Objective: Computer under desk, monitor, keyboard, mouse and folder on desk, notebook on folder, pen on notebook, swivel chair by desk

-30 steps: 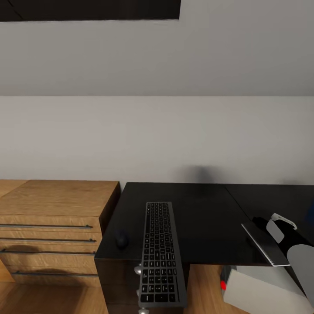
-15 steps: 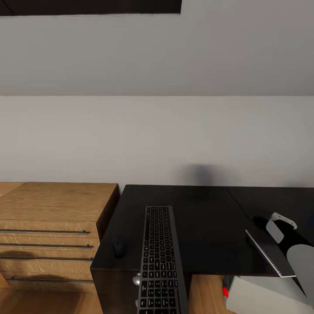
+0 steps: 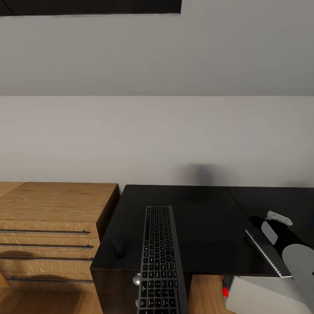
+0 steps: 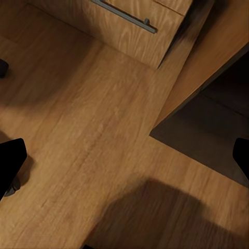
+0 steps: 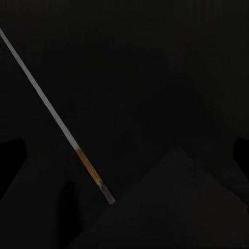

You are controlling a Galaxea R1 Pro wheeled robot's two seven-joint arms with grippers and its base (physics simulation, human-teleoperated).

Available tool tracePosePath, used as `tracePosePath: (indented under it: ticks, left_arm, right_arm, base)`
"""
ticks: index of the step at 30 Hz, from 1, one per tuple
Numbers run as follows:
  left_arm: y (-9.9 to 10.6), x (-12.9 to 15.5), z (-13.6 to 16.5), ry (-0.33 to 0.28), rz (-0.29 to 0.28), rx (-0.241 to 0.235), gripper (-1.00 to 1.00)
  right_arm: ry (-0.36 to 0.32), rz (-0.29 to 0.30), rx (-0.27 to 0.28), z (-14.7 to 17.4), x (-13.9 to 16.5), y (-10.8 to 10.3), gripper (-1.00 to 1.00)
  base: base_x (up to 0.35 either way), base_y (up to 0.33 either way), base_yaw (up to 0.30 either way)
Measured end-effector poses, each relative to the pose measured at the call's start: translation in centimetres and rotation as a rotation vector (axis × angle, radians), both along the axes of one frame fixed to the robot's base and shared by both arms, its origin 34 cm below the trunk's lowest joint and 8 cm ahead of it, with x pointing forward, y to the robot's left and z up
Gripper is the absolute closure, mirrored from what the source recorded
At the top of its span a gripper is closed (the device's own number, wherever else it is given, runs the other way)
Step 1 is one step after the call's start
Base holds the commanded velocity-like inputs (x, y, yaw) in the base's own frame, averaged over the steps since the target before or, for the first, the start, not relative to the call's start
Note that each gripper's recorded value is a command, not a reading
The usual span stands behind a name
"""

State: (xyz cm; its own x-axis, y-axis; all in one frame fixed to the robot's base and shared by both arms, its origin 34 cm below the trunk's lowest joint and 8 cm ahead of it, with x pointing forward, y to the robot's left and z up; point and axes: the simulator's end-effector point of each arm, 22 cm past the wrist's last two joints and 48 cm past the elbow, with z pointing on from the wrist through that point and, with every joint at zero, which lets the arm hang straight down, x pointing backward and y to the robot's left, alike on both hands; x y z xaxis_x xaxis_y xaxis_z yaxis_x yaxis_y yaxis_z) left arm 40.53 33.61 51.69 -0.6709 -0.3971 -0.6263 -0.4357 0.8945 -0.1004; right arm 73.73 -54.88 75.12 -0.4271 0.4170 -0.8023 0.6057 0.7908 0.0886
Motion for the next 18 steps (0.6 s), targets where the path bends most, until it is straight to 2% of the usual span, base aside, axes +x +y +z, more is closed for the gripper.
tracePosePath:
  ticks: [6, 9, 18]
  left_arm:
    - [0.0, 0.0, 0.0, -0.001, 0.0, 0.001, -1.0]
    - [0.0, 0.0, 0.0, 0.0, 0.0, 0.001, -1.0]
    - [0.0, 0.0, 0.0, -0.001, 0.0, 0.001, -1.0]
  right_arm:
    - [0.012, 0.033, -0.058, 0.1, 0.5, 0.9, -1.0]
    - [0.024, 0.056, -0.113, 0.2, 0.9, 1.8, -1.0]
    - [0.055, 0.061, -0.187, 0.3, 0.8, 2.0, -1.0]
  base:
    - [0.0, 0.0, 0.0]
    - [0.0, 0.0, 0.0]
    - [0.0, 0.0, 0.0]
